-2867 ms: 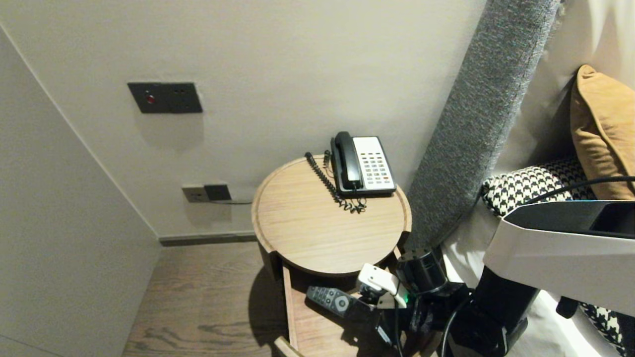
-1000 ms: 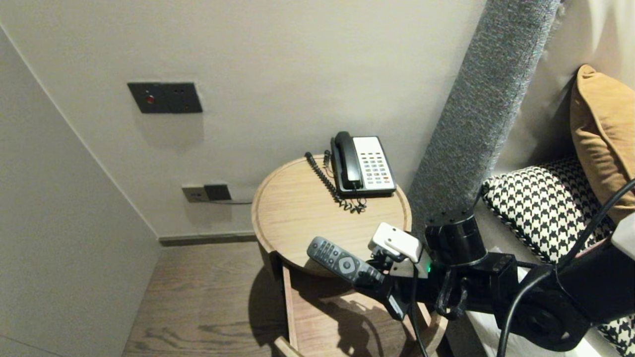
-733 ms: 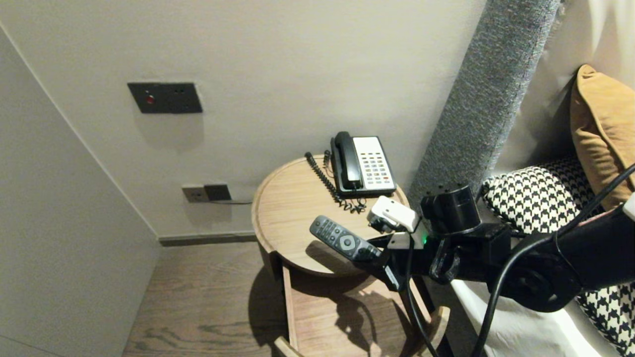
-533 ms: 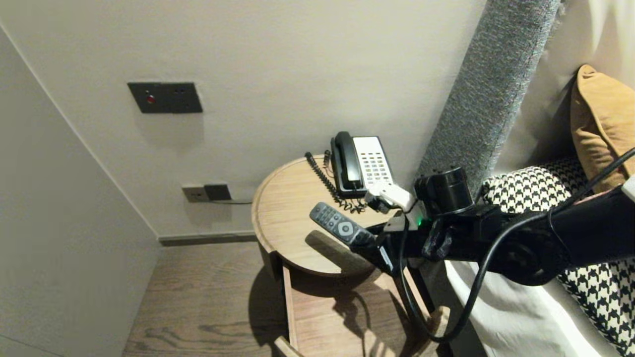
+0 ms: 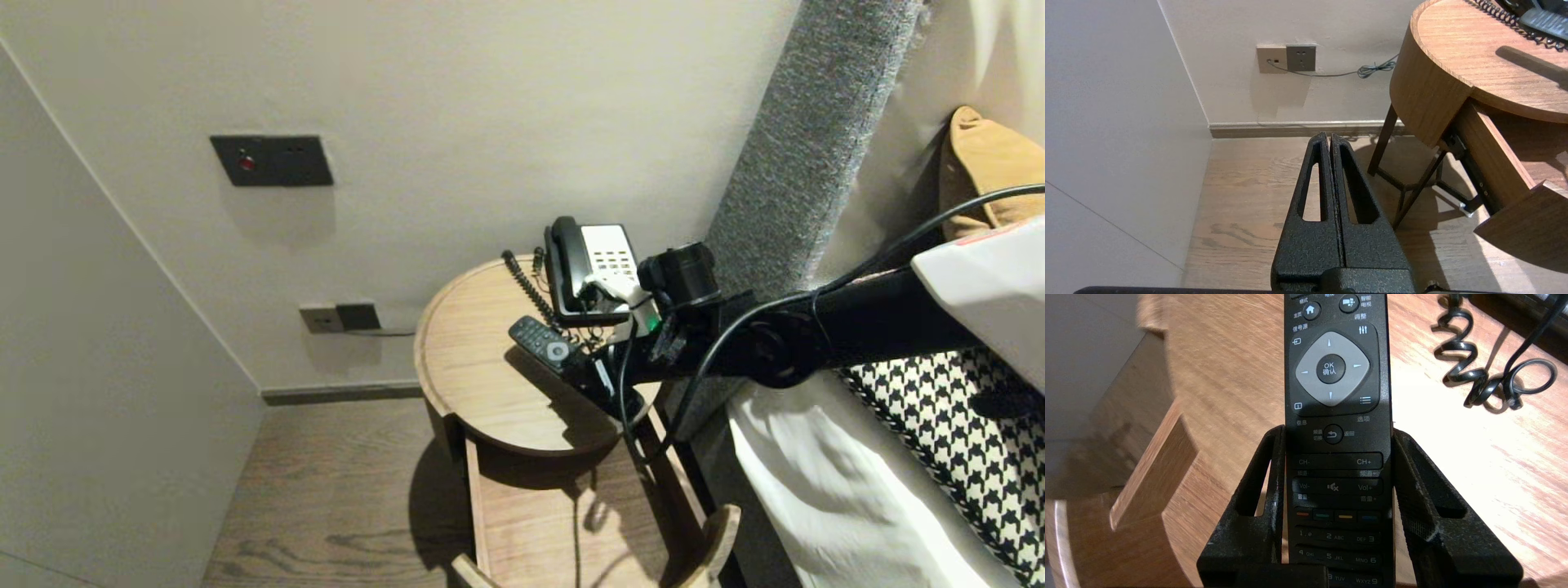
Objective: Take the remote control out of the drawer one by one and place them on the table
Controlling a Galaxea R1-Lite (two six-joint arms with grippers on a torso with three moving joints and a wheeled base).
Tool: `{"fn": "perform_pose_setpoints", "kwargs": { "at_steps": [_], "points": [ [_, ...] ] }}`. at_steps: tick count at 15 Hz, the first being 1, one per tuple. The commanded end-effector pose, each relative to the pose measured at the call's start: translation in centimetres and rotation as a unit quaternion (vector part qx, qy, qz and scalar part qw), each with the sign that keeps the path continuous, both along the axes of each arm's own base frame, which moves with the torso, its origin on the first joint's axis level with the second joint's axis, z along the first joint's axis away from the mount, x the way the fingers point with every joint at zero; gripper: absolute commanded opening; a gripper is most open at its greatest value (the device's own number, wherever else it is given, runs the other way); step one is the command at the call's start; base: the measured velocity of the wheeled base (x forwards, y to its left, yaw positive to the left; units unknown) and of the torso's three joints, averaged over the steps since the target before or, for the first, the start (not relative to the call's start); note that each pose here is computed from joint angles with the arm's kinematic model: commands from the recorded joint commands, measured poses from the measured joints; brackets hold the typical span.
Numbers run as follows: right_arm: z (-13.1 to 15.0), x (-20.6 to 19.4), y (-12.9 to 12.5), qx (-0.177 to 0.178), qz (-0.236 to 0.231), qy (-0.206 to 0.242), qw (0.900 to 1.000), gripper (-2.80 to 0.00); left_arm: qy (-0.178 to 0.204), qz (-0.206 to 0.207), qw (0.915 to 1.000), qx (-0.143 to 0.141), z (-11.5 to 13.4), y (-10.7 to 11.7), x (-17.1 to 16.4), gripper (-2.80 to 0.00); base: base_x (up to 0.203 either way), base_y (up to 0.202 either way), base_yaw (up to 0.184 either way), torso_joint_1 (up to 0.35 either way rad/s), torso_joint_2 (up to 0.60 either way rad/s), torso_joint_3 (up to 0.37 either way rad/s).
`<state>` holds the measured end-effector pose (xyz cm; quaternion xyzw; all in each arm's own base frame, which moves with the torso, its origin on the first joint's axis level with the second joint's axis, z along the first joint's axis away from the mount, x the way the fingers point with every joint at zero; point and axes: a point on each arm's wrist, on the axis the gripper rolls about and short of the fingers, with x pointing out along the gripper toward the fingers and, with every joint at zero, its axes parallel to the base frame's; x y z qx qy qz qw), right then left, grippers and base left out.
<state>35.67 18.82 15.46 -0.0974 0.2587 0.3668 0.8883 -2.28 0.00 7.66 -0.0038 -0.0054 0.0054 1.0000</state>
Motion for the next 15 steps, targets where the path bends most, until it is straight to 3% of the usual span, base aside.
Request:
{"fn": "perform_pose_setpoints", "kwargs": {
  "at_steps": [1,4,15],
  "points": [
    [-1.2,1.2,0.4,0.009,-0.014,0.024,1.000,-2.80,-0.001,0.001,1.0000,0.000,0.0,0.0,0.0,-2.80,0.000,0.000,0.000,0.000,0.00,0.000],
    [-1.4,1.7,1.0,0.042,-0.040,0.054,0.997,-2.80,-0.001,0.001,1.0000,0.000,0.0,0.0,0.0,-2.80,0.000,0.000,0.000,0.000,0.00,0.000],
    [-3.6,1.8,1.3,0.028,-0.038,0.076,0.996,-2.80,0.000,0.001,1.0000,0.000,0.0,0.0,0.0,-2.80,0.000,0.000,0.000,0.000,0.00,0.000]
  ]
}}
